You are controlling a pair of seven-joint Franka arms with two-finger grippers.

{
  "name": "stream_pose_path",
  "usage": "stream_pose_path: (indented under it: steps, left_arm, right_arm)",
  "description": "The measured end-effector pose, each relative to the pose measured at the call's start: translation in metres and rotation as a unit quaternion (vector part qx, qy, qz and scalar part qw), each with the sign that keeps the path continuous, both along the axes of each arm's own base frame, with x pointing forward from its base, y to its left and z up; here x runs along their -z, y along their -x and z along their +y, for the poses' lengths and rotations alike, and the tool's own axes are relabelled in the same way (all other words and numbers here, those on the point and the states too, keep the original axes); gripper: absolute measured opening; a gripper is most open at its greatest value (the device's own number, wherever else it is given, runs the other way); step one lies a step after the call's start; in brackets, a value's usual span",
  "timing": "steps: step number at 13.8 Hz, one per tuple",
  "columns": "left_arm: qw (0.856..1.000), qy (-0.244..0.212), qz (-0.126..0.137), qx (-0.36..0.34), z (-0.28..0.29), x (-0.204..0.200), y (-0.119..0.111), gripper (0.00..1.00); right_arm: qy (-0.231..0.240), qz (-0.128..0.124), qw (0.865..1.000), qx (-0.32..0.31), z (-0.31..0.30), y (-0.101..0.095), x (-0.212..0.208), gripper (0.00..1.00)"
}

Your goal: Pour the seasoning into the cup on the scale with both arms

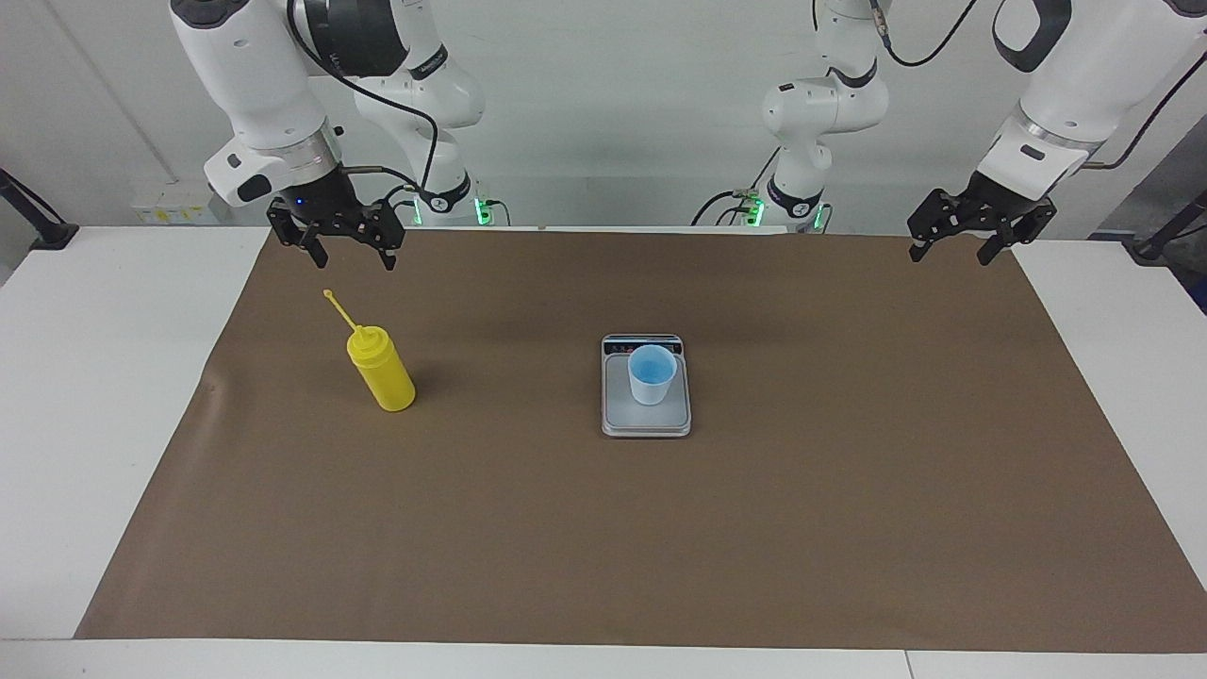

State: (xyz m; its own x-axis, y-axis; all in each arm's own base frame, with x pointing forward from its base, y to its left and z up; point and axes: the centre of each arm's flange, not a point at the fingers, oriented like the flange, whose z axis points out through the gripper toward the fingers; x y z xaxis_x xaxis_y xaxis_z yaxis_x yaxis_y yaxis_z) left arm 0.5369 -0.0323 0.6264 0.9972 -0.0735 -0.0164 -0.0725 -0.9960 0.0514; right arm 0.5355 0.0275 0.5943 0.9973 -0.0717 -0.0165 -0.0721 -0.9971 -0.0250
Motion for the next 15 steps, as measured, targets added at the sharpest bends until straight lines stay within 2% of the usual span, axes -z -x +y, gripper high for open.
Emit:
stream_pose_path:
  steps: [15]
  left_arm:
    - [1.000,0.000,0.000,0.000,0.000,0.000,0.000,1.00]
  right_arm:
    - [0.003,-0.005,1.000,0.004,-0.004,0.002,-0.006,1.00]
